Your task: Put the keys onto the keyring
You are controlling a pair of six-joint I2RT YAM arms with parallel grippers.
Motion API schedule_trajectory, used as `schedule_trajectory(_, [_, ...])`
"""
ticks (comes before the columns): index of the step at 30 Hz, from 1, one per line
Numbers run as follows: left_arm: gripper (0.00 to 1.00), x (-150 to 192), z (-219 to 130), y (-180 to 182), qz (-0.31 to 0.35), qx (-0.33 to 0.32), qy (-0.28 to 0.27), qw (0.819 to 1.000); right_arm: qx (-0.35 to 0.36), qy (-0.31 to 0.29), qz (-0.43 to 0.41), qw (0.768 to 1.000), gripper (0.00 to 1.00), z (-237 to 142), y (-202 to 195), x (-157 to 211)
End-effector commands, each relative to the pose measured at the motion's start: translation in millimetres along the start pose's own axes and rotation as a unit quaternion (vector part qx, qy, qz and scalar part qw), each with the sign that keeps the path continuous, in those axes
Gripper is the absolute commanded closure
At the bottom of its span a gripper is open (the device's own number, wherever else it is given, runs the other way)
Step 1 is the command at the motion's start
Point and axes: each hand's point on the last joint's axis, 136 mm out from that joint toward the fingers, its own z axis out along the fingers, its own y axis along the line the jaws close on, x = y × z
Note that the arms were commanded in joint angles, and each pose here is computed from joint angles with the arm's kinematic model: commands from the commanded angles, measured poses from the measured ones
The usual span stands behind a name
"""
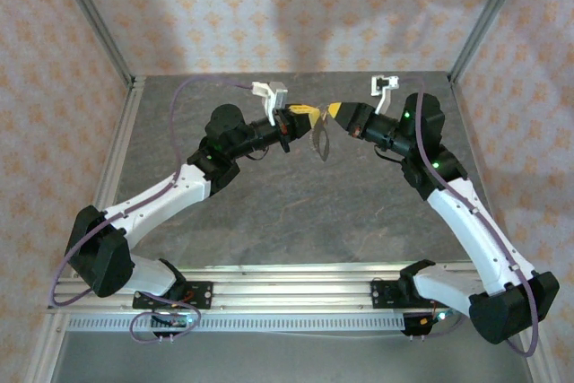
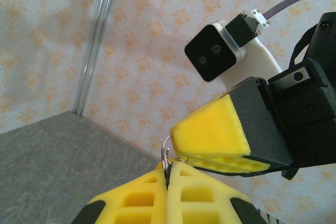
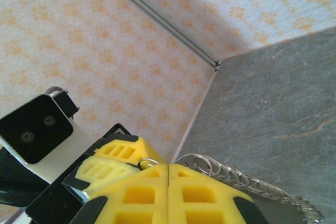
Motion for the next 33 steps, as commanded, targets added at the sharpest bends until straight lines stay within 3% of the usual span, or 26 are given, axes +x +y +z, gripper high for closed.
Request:
schedule_trajectory(1, [1.0, -29, -3, -17, 0.025, 0.02, -0.045, 0.998, 0.004, -0.005, -0.008, 1.0, 1.0, -3, -3, 0])
schedule_trajectory(20, [1.0, -35, 1, -16, 0.02, 0.022, -0.056, 0.998, -0.008, 0.064, -0.002, 0.998, 1.0, 6, -11, 25])
schedule_trajectory(33, [1.0, -39, 0, -6, 0.003, -0.002, -0.077, 0.997, -0.006, 0.047, 0.0, 0.999, 1.0, -1, -14, 21])
